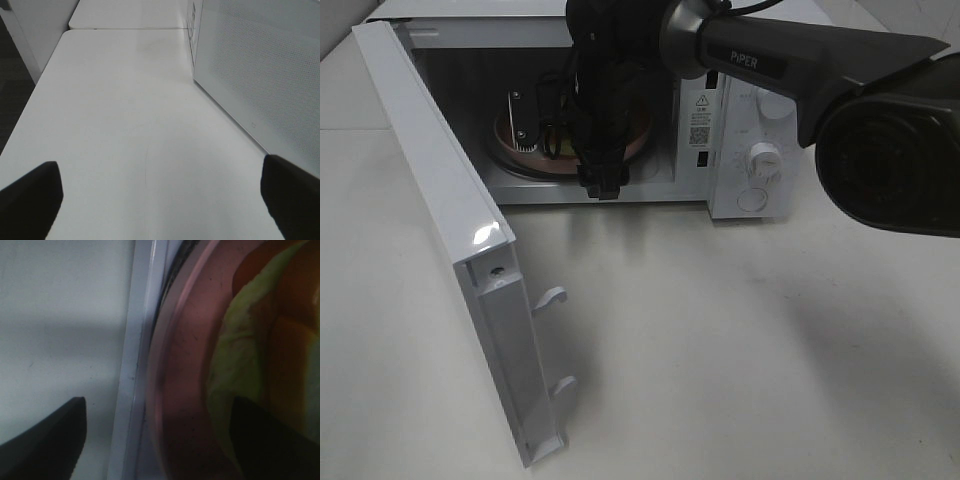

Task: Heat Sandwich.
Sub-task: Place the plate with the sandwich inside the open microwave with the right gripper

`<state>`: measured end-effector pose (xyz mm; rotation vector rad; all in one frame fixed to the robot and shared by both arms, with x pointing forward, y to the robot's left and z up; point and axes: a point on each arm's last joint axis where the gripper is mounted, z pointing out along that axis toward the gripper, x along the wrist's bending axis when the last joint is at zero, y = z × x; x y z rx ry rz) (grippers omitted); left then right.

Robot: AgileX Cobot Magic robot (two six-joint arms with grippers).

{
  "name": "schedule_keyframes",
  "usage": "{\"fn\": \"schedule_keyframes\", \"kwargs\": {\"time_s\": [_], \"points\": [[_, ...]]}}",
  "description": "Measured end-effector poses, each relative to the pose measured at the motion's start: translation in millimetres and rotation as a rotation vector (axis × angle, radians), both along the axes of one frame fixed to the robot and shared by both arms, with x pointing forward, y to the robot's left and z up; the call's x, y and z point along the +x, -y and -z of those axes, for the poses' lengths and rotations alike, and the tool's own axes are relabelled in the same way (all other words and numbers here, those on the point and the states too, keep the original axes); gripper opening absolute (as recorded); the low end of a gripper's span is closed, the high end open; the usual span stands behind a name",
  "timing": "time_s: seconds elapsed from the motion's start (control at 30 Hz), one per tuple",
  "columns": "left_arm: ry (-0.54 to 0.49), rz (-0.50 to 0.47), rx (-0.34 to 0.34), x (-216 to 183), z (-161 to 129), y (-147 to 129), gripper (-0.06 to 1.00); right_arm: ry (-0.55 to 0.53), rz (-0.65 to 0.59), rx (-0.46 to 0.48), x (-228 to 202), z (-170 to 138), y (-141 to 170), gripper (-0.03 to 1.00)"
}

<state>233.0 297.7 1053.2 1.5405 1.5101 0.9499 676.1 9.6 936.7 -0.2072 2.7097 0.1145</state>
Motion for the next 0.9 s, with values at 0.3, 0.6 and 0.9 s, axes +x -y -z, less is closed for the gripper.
{"fn": "schedule_keyframes", "kwargs": {"time_s": [0.3,0.6,0.9], "points": [[0.0,0.0,0.0,0,0,0,0.99,-0.009,0.001,-0.006,-8,-11,6,0.76],[0.0,0.0,0.0,0,0,0,0.99,-0.028,-0.001,-0.021,-22,-20,16,0.76],[0.0,0.0,0.0,0,0,0,0.99,-0.036,0.012,-0.015,-38,-30,28,0.76]]}}
